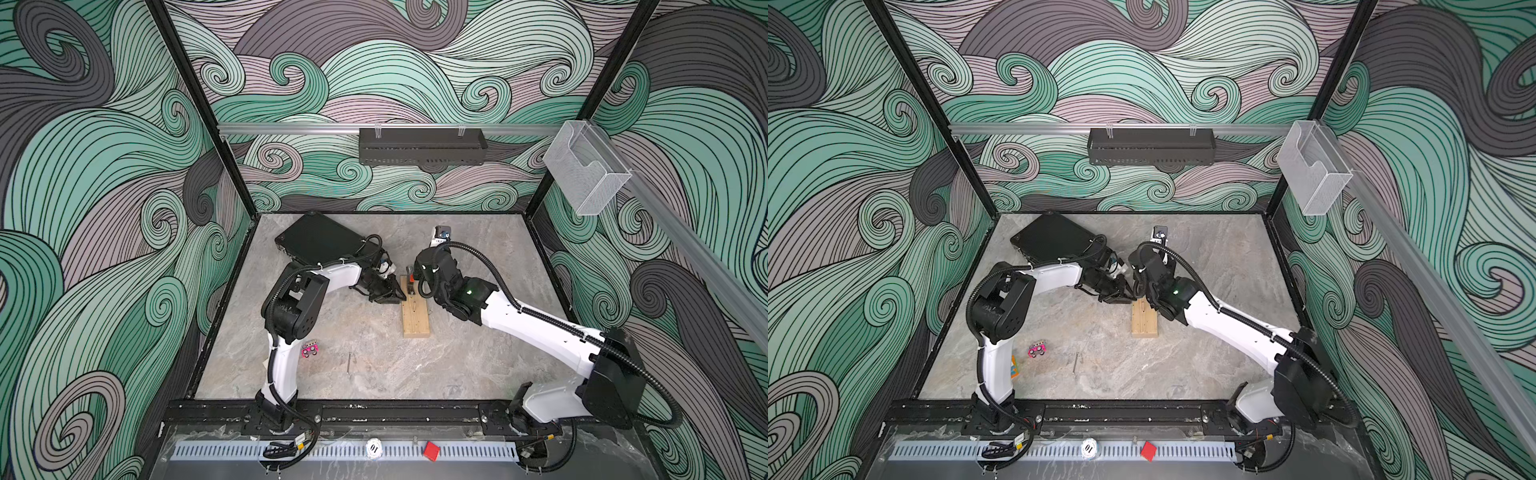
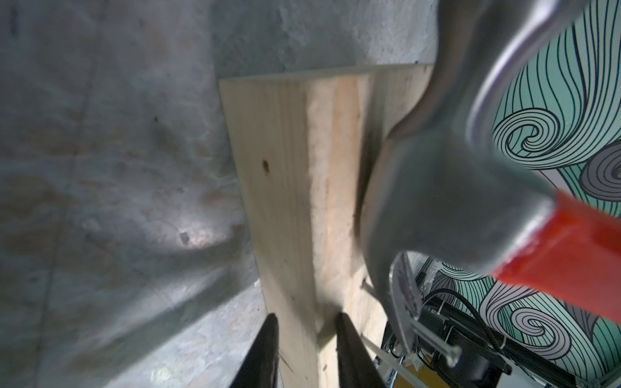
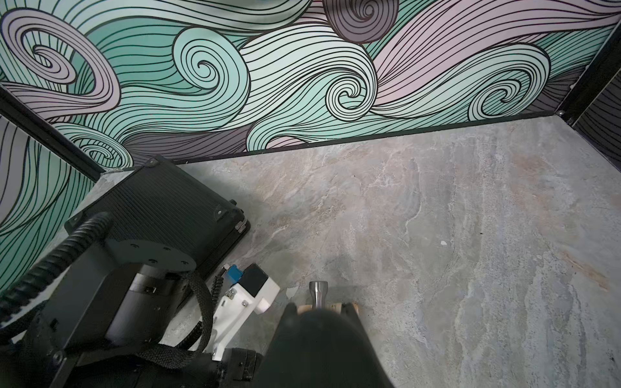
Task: Use a claw hammer to pull out a nail
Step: Remove the nail from the mounting plate.
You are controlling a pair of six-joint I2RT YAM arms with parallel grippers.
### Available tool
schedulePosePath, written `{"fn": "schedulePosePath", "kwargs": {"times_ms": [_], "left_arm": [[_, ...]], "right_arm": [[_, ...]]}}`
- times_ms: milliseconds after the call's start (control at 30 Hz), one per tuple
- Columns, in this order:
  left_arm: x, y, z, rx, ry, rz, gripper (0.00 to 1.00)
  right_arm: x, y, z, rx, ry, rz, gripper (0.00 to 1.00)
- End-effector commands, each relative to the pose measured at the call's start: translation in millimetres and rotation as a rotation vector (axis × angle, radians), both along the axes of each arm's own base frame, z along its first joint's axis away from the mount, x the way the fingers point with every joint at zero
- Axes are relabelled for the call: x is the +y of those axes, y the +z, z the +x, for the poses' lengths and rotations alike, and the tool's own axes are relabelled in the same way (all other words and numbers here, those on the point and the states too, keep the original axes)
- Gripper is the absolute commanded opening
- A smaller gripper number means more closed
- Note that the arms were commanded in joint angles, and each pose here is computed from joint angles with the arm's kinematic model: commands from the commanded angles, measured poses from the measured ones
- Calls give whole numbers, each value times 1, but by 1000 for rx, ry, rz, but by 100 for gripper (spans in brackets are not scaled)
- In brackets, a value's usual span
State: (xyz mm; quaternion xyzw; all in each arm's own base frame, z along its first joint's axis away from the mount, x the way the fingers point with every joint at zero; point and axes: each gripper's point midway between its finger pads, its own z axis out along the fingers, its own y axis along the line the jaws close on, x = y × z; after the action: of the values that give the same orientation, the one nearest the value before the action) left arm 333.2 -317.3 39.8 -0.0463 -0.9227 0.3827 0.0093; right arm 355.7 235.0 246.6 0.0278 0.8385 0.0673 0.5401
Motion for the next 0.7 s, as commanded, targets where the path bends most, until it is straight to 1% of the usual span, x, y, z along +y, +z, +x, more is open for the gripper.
{"fn": "schedulePosePath", "kwargs": {"times_ms": [0, 200, 333, 600, 667], "left_arm": [[11, -31, -9, 54, 6, 110, 28], [11, -30, -8, 55, 3, 115, 28], [12, -32, -9, 59, 0, 120, 27], [13, -33, -10, 60, -1, 128, 28], [14, -34, -10, 64, -4, 134, 28]], "right_arm": [[2, 11, 1, -11, -43, 53, 0], [1, 9, 1, 8, -61, 52, 0], [-2, 16, 1, 19, -66, 13, 0], [6, 13, 5, 57, -53, -31, 0], [5, 8, 6, 77, -49, -58, 0]]}}
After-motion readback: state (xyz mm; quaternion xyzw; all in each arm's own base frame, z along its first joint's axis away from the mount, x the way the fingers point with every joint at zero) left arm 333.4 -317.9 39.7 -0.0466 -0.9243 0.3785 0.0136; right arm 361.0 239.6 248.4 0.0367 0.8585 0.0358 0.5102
